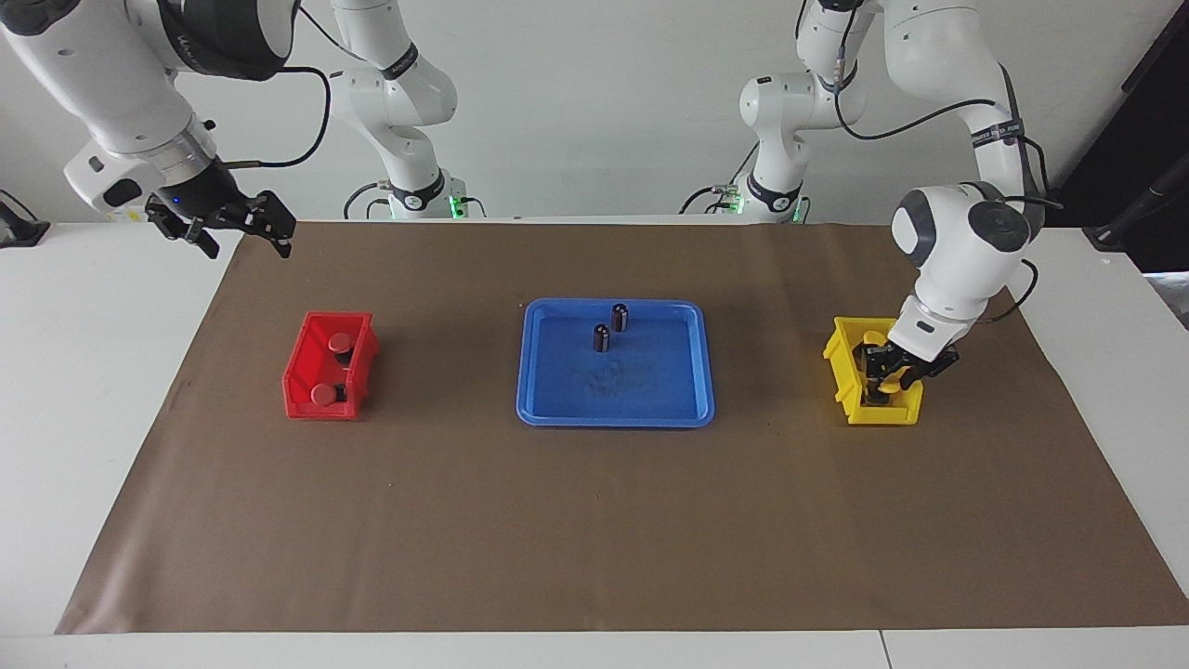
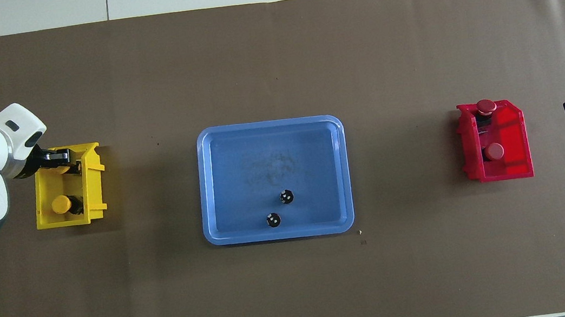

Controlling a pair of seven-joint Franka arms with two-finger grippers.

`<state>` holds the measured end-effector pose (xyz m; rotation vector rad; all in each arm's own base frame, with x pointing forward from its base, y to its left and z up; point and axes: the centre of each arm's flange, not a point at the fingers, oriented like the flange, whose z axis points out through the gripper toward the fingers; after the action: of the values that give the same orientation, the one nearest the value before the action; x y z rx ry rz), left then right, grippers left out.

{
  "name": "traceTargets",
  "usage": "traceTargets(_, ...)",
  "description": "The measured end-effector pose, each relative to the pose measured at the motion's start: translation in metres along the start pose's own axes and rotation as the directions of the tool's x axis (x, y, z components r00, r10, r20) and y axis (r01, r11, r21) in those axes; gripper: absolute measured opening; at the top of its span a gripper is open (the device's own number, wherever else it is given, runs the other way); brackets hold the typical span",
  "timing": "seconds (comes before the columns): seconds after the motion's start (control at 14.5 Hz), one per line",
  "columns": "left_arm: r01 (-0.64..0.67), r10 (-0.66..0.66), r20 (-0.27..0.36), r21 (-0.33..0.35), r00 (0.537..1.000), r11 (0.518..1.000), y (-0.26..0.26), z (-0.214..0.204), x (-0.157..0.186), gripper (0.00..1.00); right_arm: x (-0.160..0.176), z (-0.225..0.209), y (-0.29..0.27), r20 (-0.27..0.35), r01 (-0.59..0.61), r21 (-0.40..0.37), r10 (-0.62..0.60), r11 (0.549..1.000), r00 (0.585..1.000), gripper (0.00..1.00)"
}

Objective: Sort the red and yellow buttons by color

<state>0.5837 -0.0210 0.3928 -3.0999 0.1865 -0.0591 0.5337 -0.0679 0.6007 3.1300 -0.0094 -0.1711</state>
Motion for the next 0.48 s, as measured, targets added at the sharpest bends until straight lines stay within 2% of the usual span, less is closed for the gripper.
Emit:
traceTargets(0.21, -0.004, 0.004, 0.023, 0.000, 1.000, 1.000, 0.000, -0.062, 0.011, 0.96, 0.000, 0.000, 0.000, 0.000, 0.000, 0.000, 0.000, 1.000, 1.000, 1.00)
traceTargets(0.28, -0.018, 0.018, 0.023, 0.001, 1.000, 1.000, 0.000, -0.083, 0.011, 1.00, 0.000, 0.000, 0.000, 0.000, 0.000, 0.000, 0.000, 1.000, 1.000, 1.00)
traceTargets(0.48, -0.068, 0.068, 0.017, -0.004, 0.998, 0.998, -0.001, -0.151, 0.001, 1.00, 0.000, 0.000, 0.000, 0.000, 0.000, 0.000, 0.000, 1.000, 1.000, 1.00)
